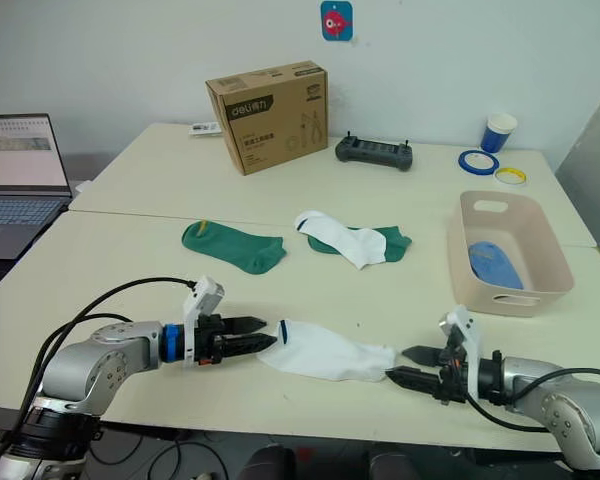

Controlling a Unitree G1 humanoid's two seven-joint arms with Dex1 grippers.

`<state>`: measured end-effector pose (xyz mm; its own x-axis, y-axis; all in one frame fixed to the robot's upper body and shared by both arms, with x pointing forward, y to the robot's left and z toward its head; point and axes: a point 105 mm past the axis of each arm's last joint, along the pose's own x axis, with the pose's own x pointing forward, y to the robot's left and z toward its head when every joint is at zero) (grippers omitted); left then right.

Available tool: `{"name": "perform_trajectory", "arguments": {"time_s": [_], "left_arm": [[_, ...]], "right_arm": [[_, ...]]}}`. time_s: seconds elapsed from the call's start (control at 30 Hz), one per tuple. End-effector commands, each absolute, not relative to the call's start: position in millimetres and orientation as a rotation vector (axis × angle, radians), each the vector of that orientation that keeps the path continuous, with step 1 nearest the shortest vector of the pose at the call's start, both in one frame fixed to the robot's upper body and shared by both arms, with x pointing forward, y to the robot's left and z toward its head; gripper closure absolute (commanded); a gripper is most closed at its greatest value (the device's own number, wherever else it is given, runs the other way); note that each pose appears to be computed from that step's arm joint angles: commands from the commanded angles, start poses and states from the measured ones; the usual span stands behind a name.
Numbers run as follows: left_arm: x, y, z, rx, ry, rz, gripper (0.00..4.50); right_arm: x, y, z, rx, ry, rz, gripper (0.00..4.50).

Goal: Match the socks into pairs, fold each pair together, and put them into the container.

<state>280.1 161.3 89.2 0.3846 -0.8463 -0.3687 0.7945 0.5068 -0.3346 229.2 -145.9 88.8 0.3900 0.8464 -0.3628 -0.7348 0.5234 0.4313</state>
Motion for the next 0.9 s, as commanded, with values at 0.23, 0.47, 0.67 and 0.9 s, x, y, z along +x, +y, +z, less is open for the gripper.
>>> {"name": "perform_trajectory", "arguments": {"time_s": [0.23,0.47,0.67,0.9], "left_arm": [[272.5,161.5,85.4,-0.027,0.532,-1.062,1.37],[280.5,161.5,79.3,0.005,0.509,-1.012,1.37],[275.1,164.0,80.9,-0.03,0.514,-1.012,2.91],[277.5,159.9,101.6,-0.168,0.441,-0.966,4.47]], "right_arm": [[228.8,-140.3,104.0,0.24,0.566,1.048,0.98],[230.6,-138.2,102.3,0.247,0.563,1.034,1.9],[233.5,-136.1,104.5,0.289,0.553,1.026,4.0],[240.4,-130.8,127.0,0.343,0.474,1.069,4.5]]}}
